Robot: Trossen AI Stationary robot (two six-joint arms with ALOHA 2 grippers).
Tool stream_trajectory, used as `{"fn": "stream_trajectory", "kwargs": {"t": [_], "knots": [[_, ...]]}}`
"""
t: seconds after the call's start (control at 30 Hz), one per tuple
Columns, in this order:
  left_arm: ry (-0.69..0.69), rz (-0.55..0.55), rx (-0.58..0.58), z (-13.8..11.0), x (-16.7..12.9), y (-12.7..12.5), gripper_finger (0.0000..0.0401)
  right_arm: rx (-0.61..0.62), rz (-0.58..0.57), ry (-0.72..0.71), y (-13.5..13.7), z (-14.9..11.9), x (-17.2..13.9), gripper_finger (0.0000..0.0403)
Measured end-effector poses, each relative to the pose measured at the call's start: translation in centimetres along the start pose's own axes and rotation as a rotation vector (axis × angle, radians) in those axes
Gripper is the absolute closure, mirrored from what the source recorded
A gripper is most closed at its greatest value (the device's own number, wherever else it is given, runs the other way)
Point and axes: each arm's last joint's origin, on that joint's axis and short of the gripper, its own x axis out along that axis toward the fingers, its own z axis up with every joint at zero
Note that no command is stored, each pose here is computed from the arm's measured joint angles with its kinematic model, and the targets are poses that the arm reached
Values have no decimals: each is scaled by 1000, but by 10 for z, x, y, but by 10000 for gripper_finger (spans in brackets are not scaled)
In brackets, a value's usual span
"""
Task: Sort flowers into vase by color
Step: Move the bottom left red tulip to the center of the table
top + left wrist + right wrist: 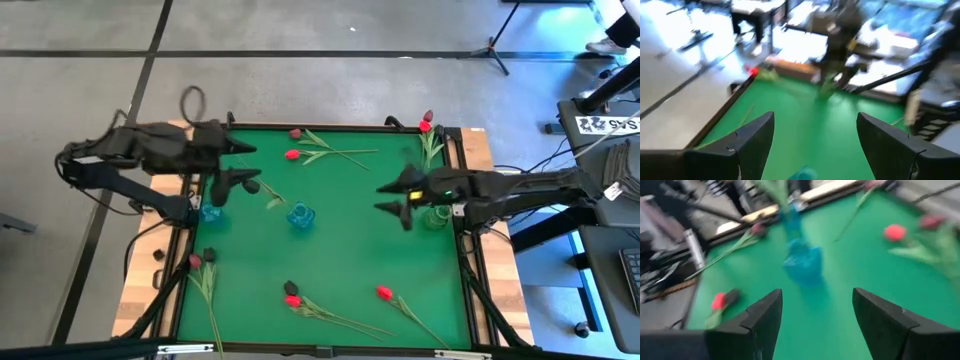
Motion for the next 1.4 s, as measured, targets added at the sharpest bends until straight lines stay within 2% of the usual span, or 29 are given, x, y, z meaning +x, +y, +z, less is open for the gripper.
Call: {"fn": "stream_trajectory", "kwargs": {"t": [0.13,0.27,0.47,0.7,0.97,1.2,1.33,1.4], "knots": [[-57,-128,-15,7,-17,-5,131,-39,76,3,24,-7,39,171],[-67,-199,-25,6,-30,-8,135,-96,47,70,47,-13,68,171],[-88,-321,-26,7,-39,-17,136,-196,63,112,84,-21,94,172],[-123,-513,-77,11,-45,-38,136,-267,61,112,127,-39,104,172],[-98,-665,-176,10,-48,-67,136,-323,124,116,167,-67,110,172],[-55,-612,-284,1,-50,-86,136,-217,209,79,181,-83,125,172],[-65,-549,-297,-2,-47,-94,136,-155,279,43,186,-93,141,172],[-58,-527,-320,-4,-45,-97,136,-165,248,24,186,-104,151,172]]}}
